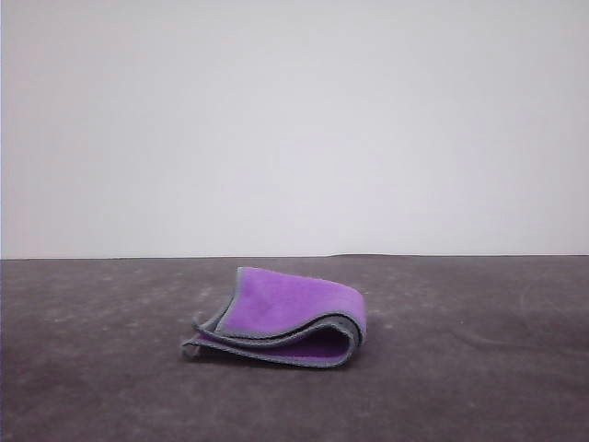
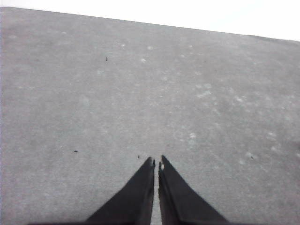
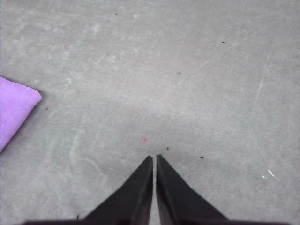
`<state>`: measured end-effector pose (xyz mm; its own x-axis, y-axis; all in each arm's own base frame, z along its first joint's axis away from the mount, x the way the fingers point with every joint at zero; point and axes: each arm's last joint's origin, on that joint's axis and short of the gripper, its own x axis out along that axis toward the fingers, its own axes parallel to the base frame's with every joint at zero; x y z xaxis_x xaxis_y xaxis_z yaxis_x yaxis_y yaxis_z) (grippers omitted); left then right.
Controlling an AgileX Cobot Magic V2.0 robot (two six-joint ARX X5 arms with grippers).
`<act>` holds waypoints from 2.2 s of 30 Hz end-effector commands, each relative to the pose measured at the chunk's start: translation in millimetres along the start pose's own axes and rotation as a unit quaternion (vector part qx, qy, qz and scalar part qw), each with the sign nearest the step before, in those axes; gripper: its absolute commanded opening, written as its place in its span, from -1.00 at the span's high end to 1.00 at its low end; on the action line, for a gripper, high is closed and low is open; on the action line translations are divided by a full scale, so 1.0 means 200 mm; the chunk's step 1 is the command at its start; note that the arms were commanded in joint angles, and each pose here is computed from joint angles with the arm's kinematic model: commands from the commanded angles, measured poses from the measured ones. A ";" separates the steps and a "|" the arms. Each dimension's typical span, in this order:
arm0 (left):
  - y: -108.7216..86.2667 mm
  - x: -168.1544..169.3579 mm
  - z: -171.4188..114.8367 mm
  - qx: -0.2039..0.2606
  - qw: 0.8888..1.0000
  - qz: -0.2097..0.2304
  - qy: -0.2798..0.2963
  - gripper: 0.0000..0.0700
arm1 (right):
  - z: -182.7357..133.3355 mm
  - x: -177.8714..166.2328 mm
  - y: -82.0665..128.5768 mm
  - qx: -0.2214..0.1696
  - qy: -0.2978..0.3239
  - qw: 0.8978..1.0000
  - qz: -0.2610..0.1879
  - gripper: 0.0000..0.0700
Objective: Fold clothes
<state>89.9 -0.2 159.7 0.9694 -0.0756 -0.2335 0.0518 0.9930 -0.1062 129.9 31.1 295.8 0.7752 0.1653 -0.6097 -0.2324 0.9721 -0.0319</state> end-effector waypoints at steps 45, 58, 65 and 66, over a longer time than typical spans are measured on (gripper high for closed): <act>0.00 0.01 -0.03 0.012 1.000 0.003 0.014 1.00 | -0.70 0.28 -0.09 0.088 -0.244 0.958 -0.125 0.98; 0.00 0.01 -0.03 0.012 1.000 0.003 0.014 1.00 | -0.70 0.28 -0.09 0.086 -0.240 0.959 -0.124 0.98; 0.00 0.01 -0.03 0.012 1.000 0.003 0.014 1.00 | -0.69 0.28 -0.09 0.086 -0.248 0.957 -0.125 0.98; 0.00 0.01 -0.03 0.012 1.000 0.003 0.014 1.00 | -0.69 0.28 -0.09 0.086 -0.248 0.957 -0.125 0.98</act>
<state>89.9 -0.2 159.7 0.9694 -0.0756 -0.2335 0.0558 0.9943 -0.0904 95.9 0.0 152.8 0.9873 -0.0529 -0.1499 0.0563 0.9982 0.0190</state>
